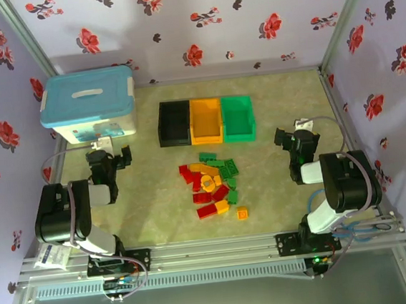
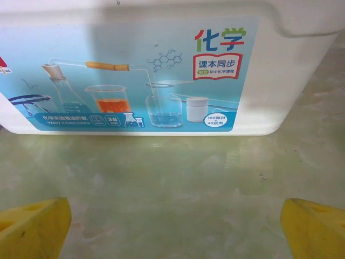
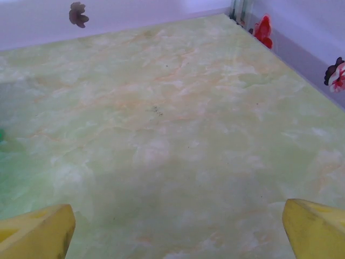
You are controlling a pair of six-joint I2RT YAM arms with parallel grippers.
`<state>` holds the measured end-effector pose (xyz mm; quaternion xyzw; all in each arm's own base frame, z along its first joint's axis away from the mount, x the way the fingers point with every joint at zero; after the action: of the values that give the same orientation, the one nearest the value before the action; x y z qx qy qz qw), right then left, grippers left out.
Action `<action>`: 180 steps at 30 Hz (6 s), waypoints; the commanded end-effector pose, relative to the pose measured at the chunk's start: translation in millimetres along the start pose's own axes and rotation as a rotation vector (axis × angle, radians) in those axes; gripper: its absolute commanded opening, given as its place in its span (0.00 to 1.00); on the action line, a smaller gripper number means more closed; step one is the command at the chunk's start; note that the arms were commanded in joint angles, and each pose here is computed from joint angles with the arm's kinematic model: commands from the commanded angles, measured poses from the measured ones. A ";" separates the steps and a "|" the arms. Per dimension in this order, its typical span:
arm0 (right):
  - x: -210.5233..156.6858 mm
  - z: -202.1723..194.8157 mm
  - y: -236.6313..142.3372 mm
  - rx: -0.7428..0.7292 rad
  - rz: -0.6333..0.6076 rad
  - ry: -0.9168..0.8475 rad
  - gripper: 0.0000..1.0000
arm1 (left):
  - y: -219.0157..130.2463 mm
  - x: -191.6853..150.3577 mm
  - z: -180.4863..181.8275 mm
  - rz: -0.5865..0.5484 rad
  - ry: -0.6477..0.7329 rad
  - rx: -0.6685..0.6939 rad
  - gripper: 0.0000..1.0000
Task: Sort the legos into containers by color
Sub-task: Pick up the lego from the center of the table, then place the lego in the container.
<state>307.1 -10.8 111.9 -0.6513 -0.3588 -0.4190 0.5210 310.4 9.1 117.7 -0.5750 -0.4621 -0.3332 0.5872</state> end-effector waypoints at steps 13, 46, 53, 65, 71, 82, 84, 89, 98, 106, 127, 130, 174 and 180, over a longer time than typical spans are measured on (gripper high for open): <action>9.1 1.3 1.7 0.033 -0.028 -0.006 0.99 | 0.6 8.5 0.3 -0.023 -0.012 -0.006 1.00; 109.6 2.2 -64.7 0.149 0.008 0.224 0.99 | -53.7 108.1 -29.8 0.052 -0.254 0.083 1.00; 87.4 35.8 -92.5 0.374 0.368 0.402 0.99 | -93.5 79.3 -63.6 0.236 -0.515 -0.317 1.00; 63.3 109.3 -142.3 0.435 0.432 0.125 0.99 | -138.1 -12.1 -133.9 0.613 -0.304 -0.296 0.84; 53.4 119.6 -152.5 0.471 0.460 0.067 0.94 | -143.6 -34.6 -175.0 0.701 -0.206 -0.343 0.77; 41.9 114.0 -155.7 0.470 0.469 0.072 0.90 | -137.0 -47.6 -211.8 0.752 -0.165 -0.326 0.70; 41.9 113.7 -155.3 0.463 0.468 0.072 0.89 | -135.1 -45.9 -213.9 0.745 -0.158 -0.315 0.68; 42.4 112.8 -155.7 0.460 0.462 0.086 0.87 | -129.8 -42.6 -218.9 0.737 -0.144 -0.277 0.65; 44.6 113.1 -156.4 0.462 0.461 0.092 0.86 | -115.2 -42.6 -222.6 0.746 -0.152 -0.221 0.58; 49.8 111.2 -160.9 0.472 0.460 0.109 0.85 | -106.6 -50.8 -221.0 0.766 -0.146 -0.173 0.53; 64.4 94.5 -180.8 0.468 0.442 0.154 0.81 | -124.0 -22.1 -214.3 0.707 -0.152 -0.177 0.27; 65.6 91.1 -182.0 0.421 0.483 0.128 0.81 | -128.7 -5.6 -210.3 0.678 -0.161 -0.195 0.26; 51.9 141.4 -160.5 0.555 0.618 0.028 0.84 | 0.8 126.2 -212.6 0.589 -0.214 -0.217 0.72; 51.6 158.4 -158.9 0.575 0.648 -0.038 0.84 | -66.8 97.2 -189.6 0.595 -0.159 -0.219 0.73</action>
<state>208.9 168.1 197.5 -0.5682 -0.2301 -0.1242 0.7803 340.9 -172.5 251.5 -0.7730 -0.2879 -0.1413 0.5473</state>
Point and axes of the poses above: each hand's point on the last joint's axis, 136 mm out from that joint toward the fingers, its own y axis out along the fingers, its own z axis along the line the jaws close on, x = y × z, the point moved 9 cm from there along -y, back along the fingers, and after that the axes turned 9 degrees about -y, right-handed, at the moved point
